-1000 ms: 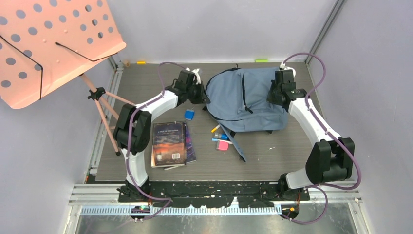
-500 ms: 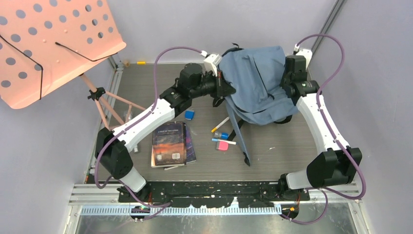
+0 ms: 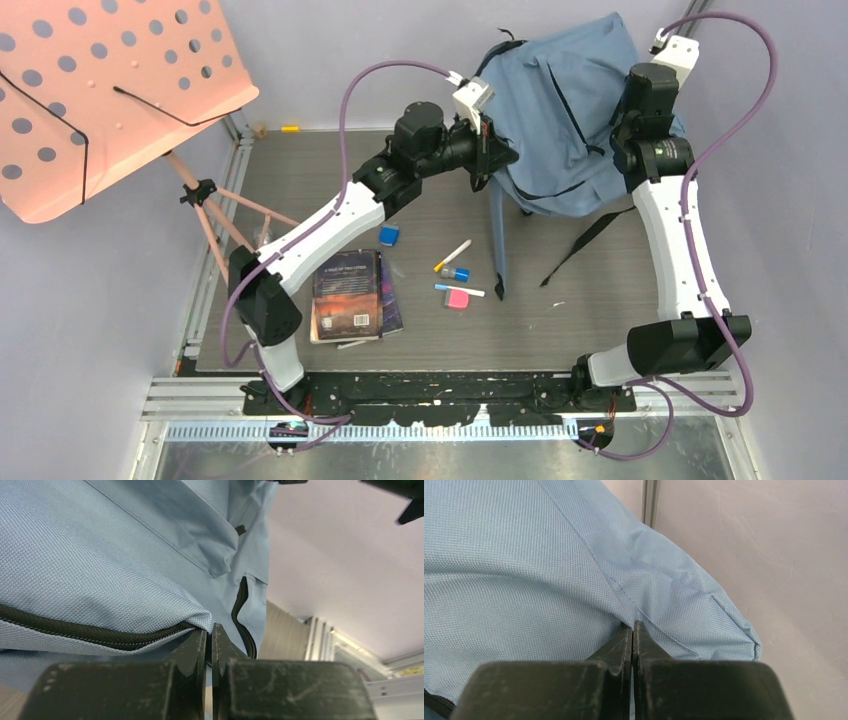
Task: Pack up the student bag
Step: Pick up the student bag at the center of the board, then place the student bag at the center of the board.
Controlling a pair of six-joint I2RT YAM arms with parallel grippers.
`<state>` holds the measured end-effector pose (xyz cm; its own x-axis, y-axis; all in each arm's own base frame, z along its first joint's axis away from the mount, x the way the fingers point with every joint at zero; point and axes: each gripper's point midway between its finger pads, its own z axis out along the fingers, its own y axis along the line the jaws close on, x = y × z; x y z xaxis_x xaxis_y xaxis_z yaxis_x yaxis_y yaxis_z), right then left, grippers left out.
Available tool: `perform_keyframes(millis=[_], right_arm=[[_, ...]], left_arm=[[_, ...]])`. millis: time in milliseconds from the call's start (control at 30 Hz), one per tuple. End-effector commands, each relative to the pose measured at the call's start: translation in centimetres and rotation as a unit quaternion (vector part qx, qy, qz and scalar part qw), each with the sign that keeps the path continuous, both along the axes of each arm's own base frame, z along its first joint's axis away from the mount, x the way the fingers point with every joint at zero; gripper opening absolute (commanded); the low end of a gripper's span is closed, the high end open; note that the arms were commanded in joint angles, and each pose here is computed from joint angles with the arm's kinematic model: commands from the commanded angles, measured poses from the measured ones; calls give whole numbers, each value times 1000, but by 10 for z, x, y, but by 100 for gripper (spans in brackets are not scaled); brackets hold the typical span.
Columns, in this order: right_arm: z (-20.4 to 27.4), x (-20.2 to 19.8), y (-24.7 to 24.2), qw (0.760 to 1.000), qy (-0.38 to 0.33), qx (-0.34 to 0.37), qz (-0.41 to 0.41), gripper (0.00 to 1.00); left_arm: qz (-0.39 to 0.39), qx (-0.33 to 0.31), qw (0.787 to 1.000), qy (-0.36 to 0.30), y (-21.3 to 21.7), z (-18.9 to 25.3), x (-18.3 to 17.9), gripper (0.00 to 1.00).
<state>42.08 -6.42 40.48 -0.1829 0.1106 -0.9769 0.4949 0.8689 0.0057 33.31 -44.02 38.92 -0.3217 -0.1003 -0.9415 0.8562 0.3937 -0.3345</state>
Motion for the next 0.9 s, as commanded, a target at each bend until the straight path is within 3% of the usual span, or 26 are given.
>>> perform_keyframes(millis=[0,100,200,533,600,633,667,700,767,867], right_arm=[[18,-10,0,997,-70,16,-8,0],[-24,-15,7,998,-47,36,6,0],[-65,-20,16,997,-18,71,14,1],[-199,-44,31,986,95,140,7,1],[-213,-47,35,982,111,150,13,5],[-218,-50,37,981,120,154,14,22],[-221,-52,39,979,127,157,18,31],[-224,-55,39,978,138,158,18,48],[-226,-63,41,975,152,161,21,65],[-220,-76,47,972,156,171,36,74]], left_arm=[[1,73,997,-33,-5,-52,11,0],[22,128,992,-4,3,-108,22,0],[50,141,988,29,17,-143,28,0],[99,199,970,95,56,-224,46,0],[97,210,969,92,59,-228,46,0],[93,214,969,85,58,-226,46,6],[89,220,968,85,59,-225,45,21],[89,224,967,83,60,-223,45,34],[95,230,966,76,64,-217,45,60],[109,233,965,46,70,-205,40,79]])
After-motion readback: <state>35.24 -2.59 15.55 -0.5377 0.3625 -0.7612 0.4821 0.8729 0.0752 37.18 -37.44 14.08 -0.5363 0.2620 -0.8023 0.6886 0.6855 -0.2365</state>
